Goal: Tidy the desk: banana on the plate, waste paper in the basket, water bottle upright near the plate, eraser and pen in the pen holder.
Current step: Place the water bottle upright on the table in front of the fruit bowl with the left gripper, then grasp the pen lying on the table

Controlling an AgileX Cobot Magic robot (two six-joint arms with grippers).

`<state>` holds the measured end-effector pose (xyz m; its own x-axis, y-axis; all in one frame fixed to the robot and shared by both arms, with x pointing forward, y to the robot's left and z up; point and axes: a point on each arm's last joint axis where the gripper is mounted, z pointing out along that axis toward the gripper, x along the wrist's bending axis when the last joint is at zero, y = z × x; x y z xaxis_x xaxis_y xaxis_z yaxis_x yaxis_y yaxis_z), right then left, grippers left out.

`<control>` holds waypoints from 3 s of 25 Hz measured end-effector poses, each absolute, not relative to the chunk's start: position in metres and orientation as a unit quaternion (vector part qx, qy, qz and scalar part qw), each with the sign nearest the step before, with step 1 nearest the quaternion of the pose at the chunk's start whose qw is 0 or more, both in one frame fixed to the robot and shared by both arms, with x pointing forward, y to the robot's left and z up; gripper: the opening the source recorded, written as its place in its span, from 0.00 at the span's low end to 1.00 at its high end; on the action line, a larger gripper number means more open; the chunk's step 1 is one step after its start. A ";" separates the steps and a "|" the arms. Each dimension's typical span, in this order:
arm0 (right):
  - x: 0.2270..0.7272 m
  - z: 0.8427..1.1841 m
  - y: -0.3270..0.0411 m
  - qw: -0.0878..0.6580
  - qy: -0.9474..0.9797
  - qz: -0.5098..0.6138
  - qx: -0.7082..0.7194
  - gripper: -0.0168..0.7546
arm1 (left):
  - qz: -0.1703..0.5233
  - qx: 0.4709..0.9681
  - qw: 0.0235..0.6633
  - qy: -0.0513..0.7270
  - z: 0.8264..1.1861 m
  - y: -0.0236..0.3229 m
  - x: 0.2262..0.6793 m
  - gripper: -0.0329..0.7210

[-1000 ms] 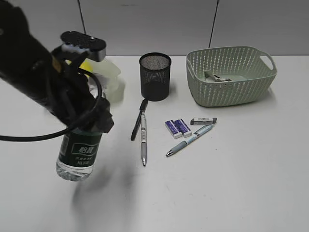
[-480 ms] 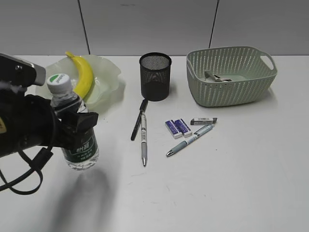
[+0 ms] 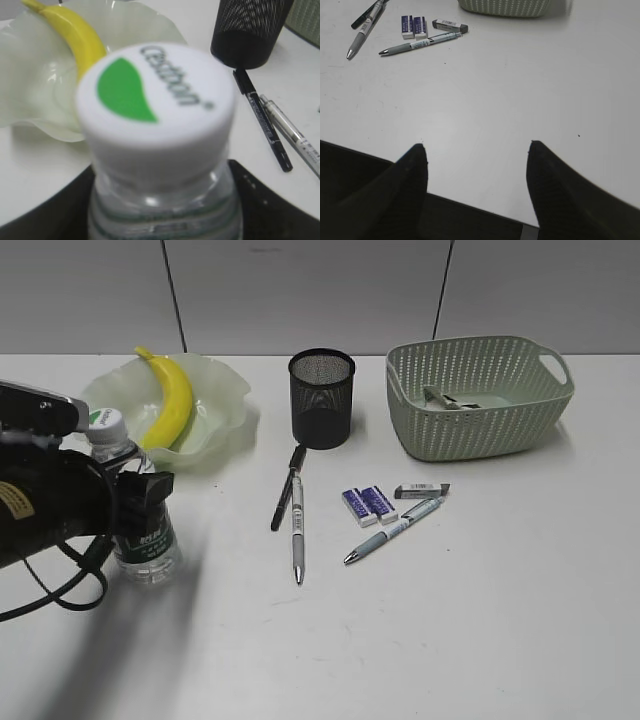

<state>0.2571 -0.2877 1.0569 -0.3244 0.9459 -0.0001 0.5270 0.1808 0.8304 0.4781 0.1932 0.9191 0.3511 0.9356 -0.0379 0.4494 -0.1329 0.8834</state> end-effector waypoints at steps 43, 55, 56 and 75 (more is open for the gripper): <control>0.257 1.057 -0.288 0.273 0.718 0.383 0.513 0.66 | 0.160 0.782 0.282 0.532 1.071 0.235 0.389 0.74; 0.257 1.057 -0.287 0.272 0.718 0.384 0.513 0.66 | 0.174 0.777 0.310 0.519 1.072 0.277 0.286 0.73; 0.257 1.057 -0.287 0.272 0.718 0.384 0.513 0.66 | 0.186 0.770 0.328 0.514 1.071 0.280 0.278 0.72; 0.316 1.083 -0.271 0.280 0.751 0.364 0.475 0.66 | 0.260 0.720 0.428 0.481 1.063 0.297 0.243 0.70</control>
